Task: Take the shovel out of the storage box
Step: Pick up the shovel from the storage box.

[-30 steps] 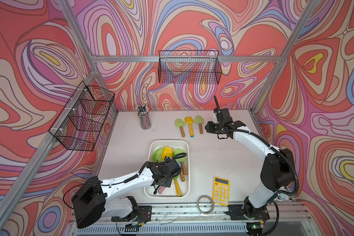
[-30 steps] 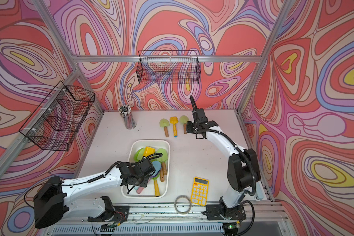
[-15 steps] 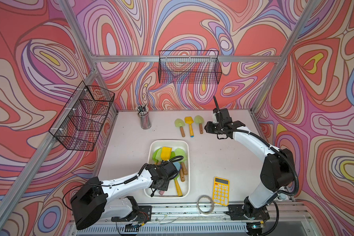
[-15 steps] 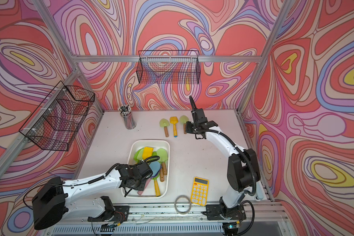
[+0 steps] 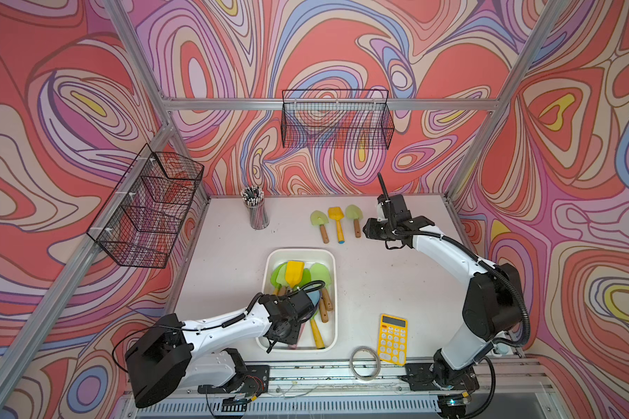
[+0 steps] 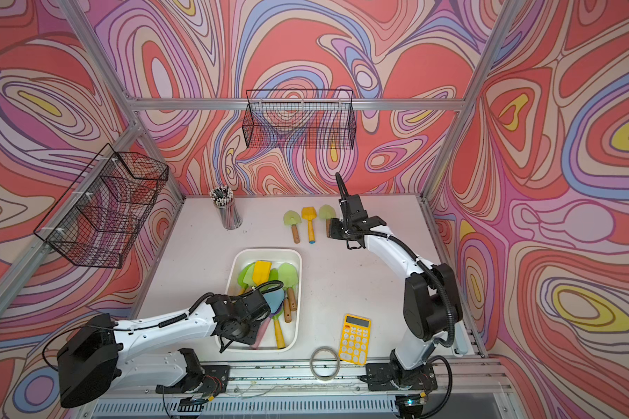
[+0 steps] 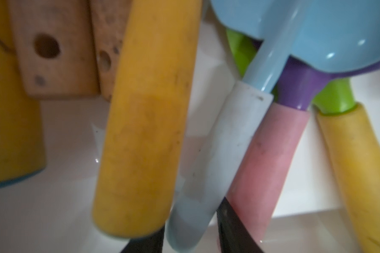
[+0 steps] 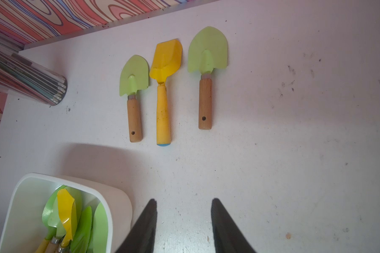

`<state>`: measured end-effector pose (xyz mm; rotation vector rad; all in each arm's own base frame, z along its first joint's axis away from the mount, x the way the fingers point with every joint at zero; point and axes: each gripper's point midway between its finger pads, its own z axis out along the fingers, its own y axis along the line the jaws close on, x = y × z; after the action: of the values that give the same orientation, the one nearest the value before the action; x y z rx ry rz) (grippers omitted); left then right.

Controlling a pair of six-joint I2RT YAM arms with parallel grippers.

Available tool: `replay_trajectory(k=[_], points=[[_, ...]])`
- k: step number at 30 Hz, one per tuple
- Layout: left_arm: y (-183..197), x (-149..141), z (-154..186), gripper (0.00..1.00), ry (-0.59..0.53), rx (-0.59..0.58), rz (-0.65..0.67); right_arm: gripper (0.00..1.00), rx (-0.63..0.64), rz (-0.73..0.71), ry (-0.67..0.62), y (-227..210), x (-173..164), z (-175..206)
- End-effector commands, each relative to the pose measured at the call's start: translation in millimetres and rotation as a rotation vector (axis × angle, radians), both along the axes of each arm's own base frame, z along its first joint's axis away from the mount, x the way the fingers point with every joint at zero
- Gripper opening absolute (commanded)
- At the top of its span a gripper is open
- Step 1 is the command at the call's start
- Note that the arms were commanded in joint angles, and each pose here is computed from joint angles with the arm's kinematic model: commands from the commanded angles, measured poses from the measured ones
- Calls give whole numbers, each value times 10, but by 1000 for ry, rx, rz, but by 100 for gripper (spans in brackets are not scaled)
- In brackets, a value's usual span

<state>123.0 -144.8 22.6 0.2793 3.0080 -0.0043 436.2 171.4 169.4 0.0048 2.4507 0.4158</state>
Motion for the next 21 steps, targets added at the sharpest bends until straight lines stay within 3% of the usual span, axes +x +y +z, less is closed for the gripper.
replay_trajectory(k=[1,10,16,21], points=[[50,-97,-46,42,43,17,18,43,12,4,-22,20,-21,67],[-144,-57,-83,27,52,-27,-16,43,15,7,-24,19,-47,65],[-191,58,35,5,-6,-43,-14,43,14,9,-25,4,-97,72],[-270,168,217,0,-75,-95,-13,43,17,9,-32,-19,-149,112]])
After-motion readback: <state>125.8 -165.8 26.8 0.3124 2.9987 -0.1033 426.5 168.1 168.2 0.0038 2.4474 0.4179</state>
